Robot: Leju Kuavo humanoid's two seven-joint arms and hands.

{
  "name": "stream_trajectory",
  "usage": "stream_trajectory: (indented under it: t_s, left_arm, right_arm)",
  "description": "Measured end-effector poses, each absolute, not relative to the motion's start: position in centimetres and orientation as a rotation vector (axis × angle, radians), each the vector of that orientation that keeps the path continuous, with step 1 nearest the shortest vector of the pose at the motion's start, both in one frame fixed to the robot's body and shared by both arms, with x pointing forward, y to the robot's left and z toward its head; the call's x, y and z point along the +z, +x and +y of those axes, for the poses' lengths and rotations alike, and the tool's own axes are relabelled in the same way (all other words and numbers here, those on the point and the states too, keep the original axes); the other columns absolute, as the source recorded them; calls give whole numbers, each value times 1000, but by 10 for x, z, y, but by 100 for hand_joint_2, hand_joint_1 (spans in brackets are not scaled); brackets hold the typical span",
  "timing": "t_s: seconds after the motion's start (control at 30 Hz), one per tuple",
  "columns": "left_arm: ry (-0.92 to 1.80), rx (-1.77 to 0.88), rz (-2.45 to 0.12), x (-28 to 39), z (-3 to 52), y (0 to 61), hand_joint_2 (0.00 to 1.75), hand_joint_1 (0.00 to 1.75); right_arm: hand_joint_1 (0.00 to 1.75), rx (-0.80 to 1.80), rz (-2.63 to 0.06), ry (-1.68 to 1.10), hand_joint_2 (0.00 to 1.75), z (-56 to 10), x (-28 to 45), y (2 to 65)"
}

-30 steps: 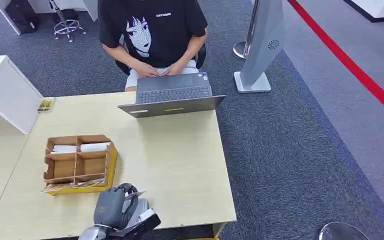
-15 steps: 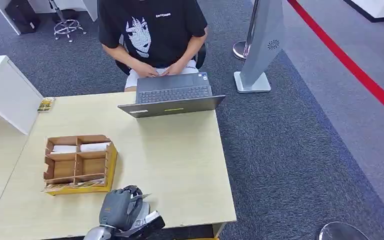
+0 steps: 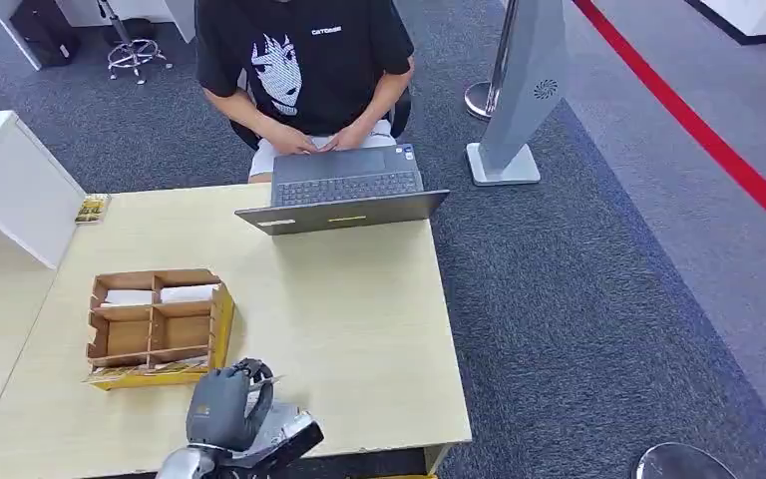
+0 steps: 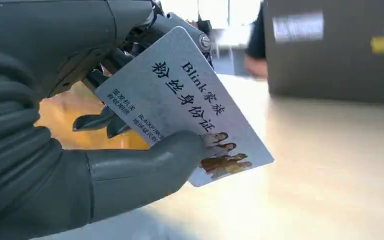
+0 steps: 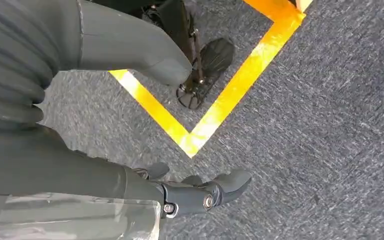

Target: Pass the card to the sensor for recognition and then transmit it.

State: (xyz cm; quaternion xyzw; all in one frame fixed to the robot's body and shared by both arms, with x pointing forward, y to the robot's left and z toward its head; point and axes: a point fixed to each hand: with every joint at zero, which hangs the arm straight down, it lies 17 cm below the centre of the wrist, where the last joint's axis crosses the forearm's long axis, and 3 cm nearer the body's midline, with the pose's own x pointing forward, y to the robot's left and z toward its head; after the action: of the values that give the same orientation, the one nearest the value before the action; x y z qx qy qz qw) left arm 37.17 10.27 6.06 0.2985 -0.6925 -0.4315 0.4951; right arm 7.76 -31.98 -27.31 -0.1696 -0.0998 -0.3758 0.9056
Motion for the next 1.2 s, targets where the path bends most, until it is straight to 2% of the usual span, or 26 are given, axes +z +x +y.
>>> stream_trajectory:
  t_s: [0.13,0.27,0.43,0.53,0.77,1.17,1.2]
  left_arm:
    - [968,-1031,-1739,125,137,400,175,175]
    - [1228,-949,-1716,186,196,435,175,175]
    - [1453,-919,-1553,211,272,478,175,175]
    - [1518,-976,-1516,212,294,494,175,175]
    - [1552,-1045,-1458,207,317,512,175,175]
    - [1554,-1082,-1456,204,320,518,175,175]
    - [1554,-1085,-1459,204,320,518,175,93]
  right_arm:
    - [0,-727,-222,-334,175,-318,-273,83]
    - [0,-659,-239,-322,175,-318,-273,88]
    - [0,-600,-260,-307,175,-318,-272,95]
    - [0,-582,-267,-304,175,-319,-272,97]
    - [0,-572,-265,-305,175,-320,-272,97]
    - [0,-562,-263,-304,175,-320,-272,97]
    - [0,-561,-263,-304,175,-320,-272,97]
